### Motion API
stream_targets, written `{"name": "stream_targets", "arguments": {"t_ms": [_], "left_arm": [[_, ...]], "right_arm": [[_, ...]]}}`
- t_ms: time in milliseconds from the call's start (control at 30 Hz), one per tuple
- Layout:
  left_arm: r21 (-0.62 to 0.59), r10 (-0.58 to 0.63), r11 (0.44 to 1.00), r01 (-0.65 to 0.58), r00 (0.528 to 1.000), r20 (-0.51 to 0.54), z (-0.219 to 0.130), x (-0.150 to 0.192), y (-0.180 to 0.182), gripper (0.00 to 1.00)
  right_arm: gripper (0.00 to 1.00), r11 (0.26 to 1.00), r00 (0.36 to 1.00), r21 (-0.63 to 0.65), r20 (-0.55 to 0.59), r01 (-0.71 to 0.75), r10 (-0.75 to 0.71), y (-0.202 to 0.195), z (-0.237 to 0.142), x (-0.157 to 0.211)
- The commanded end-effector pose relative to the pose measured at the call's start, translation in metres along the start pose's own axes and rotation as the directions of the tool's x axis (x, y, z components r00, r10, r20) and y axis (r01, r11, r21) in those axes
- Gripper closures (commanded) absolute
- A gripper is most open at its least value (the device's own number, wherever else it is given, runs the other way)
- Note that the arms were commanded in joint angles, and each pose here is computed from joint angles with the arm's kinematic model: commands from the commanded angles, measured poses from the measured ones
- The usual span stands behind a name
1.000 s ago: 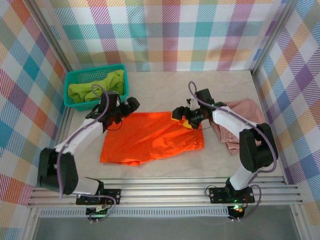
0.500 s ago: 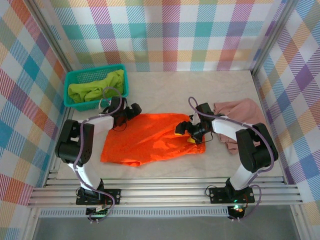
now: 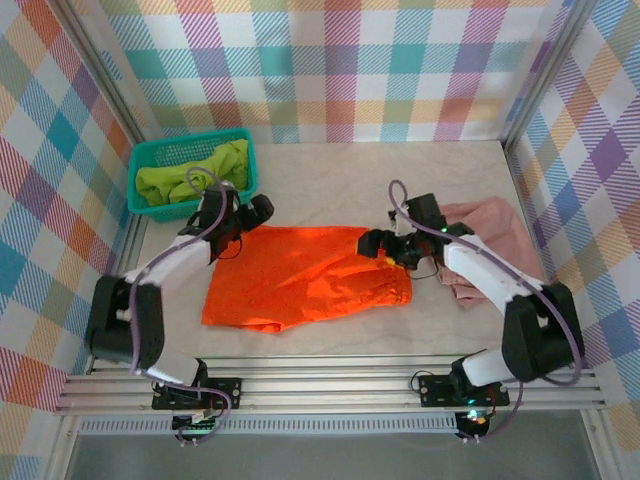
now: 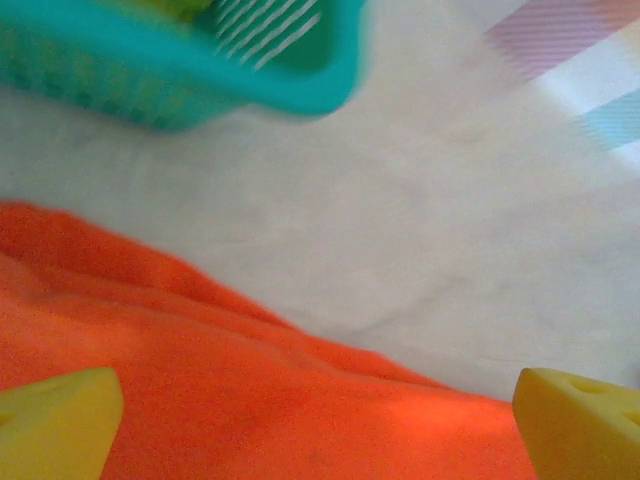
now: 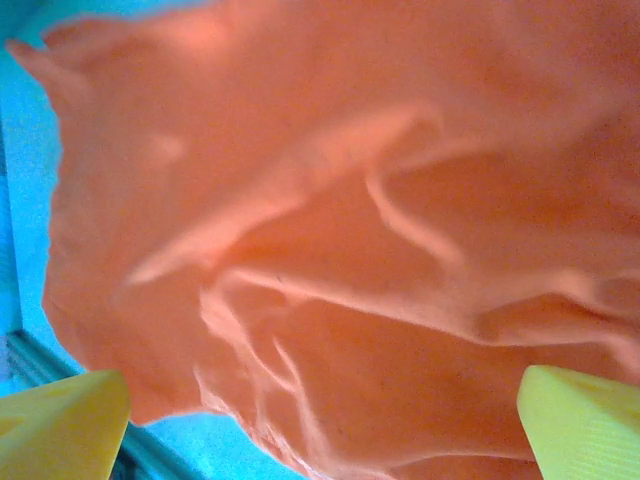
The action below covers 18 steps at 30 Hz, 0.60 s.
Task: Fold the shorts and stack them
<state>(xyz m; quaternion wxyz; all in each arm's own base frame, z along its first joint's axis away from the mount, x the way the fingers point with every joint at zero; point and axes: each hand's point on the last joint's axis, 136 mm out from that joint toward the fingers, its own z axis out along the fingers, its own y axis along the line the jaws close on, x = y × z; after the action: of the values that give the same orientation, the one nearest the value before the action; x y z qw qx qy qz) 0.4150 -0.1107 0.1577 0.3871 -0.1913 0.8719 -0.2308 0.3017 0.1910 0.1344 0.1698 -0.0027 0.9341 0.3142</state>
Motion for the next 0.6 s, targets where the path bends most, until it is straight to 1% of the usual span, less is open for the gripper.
{"name": "stream_targets", "arguments": {"t_ms": [0, 67, 100, 200, 300, 433, 567], "left_arm": [[0.08, 0.049, 0.996, -0.043, 0.996, -0.077, -0.035, 0.018, -0.036, 0.0], [0.09, 0.05, 0.995, -0.04, 0.992, -0.118, -0.043, 0.04, -0.039, 0.0], [0.086, 0.041, 0.996, -0.029, 0.99, -0.135, -0.046, 0.051, -0.036, 0.0], [0.056, 0.004, 0.998, 0.008, 0.98, -0.198, -0.043, 0.09, -0.016, 0.0], [0.02, -0.039, 0.999, 0.045, 0.971, -0.235, -0.037, 0.124, 0.009, 0.0], [-0.056, -0.053, 0.998, 0.04, 0.964, -0.26, -0.035, 0.156, 0.041, 0.0], [-0.109, -0.059, 0.994, 0.03, 0.96, -0.274, -0.034, 0.174, 0.065, 0.0]], "right_arm": [[0.01, 0.989, 0.999, 0.149, 0.032, -0.005, 0.0, -0.035, -0.024, -0.007], [0.01, 0.98, 0.997, 0.188, 0.022, -0.07, 0.067, -0.056, -0.026, -0.006], [0.0, 0.978, 0.996, 0.189, -0.001, -0.091, 0.093, -0.064, -0.024, -0.003], [0.0, 0.97, 0.987, 0.199, -0.049, -0.14, 0.152, -0.081, -0.013, 0.006], [0.01, 0.957, 0.976, 0.232, -0.092, -0.171, 0.197, -0.094, 0.0, 0.015], [0.02, 0.951, 0.964, 0.228, -0.12, -0.207, 0.238, -0.102, 0.014, 0.026], [0.07, 0.948, 0.947, 0.195, -0.157, -0.25, 0.282, -0.102, 0.026, 0.036]]}}
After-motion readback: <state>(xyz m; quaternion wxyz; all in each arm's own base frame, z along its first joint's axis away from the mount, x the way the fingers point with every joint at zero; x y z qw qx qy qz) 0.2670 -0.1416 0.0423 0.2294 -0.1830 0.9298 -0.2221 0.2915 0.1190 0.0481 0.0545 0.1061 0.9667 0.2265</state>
